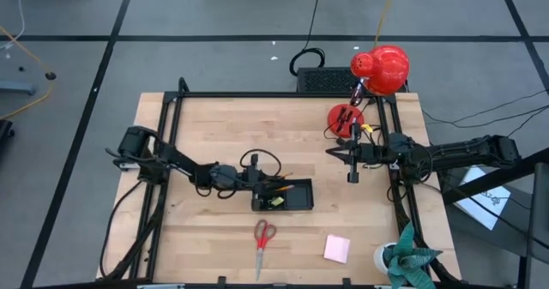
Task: Pick and place office supplies into organizer
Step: Put the black pen into the black desk organizer, then put the red scissors into the black desk organizer
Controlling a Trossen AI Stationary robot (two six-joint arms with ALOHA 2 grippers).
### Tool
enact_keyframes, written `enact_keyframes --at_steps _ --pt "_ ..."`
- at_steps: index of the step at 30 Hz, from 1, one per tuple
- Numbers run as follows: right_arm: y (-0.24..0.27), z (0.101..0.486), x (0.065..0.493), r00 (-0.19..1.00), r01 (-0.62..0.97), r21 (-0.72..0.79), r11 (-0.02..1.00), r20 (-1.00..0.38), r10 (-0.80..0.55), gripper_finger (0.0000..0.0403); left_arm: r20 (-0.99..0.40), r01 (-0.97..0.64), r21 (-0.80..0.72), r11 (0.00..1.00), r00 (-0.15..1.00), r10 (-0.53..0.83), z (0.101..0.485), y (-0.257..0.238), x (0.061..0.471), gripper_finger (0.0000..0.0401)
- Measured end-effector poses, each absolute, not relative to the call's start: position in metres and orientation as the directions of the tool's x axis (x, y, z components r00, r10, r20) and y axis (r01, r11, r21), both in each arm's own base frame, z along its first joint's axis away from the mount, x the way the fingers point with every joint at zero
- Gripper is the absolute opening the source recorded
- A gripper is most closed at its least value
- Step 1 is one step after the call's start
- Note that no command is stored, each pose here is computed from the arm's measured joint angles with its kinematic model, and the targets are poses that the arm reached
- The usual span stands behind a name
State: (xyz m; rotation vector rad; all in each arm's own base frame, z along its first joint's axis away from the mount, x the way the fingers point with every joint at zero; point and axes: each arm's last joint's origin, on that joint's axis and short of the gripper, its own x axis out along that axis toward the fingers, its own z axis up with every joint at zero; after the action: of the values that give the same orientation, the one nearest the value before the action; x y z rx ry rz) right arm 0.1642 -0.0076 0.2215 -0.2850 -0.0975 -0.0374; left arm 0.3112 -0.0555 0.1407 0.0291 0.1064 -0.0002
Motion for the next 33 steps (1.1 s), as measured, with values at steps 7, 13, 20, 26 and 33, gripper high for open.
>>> enact_keyframes --at_steps 7,13,20,26,33 --pt "-0.008 0.222 0.164 0.994 0.053 -0.279 0.959 0.109 -0.023 0.0004 -0.126 -0.046 -0.01 0.999 0.991 0.044 0.131 -0.047 0.315 0.0026" --pt "-0.008 0.222 0.164 0.994 0.052 -0.279 0.959 0.108 -0.023 0.0004 -0.13 -0.038 -0.009 0.999 0.991 0.037 0.13 -0.047 0.315 0.0026" --pt "-0.008 0.222 0.164 0.994 0.052 -0.275 0.96 0.108 -0.023 0.0004 -0.127 -0.04 -0.042 0.998 0.991 0.034 0.13 -0.048 0.314 0.0073" --pt "-0.008 0.222 0.164 0.994 0.051 -0.272 0.961 0.108 -0.023 0.0004 -0.13 -0.031 -0.03 0.999 0.991 0.027 0.13 -0.052 0.314 0.014" --pt "-0.008 0.222 0.164 0.994 0.051 -0.272 0.961 0.108 -0.023 0.0004 -0.106 -0.047 0.01 0.999 0.993 0.047 0.144 -0.054 0.31 0.0173"
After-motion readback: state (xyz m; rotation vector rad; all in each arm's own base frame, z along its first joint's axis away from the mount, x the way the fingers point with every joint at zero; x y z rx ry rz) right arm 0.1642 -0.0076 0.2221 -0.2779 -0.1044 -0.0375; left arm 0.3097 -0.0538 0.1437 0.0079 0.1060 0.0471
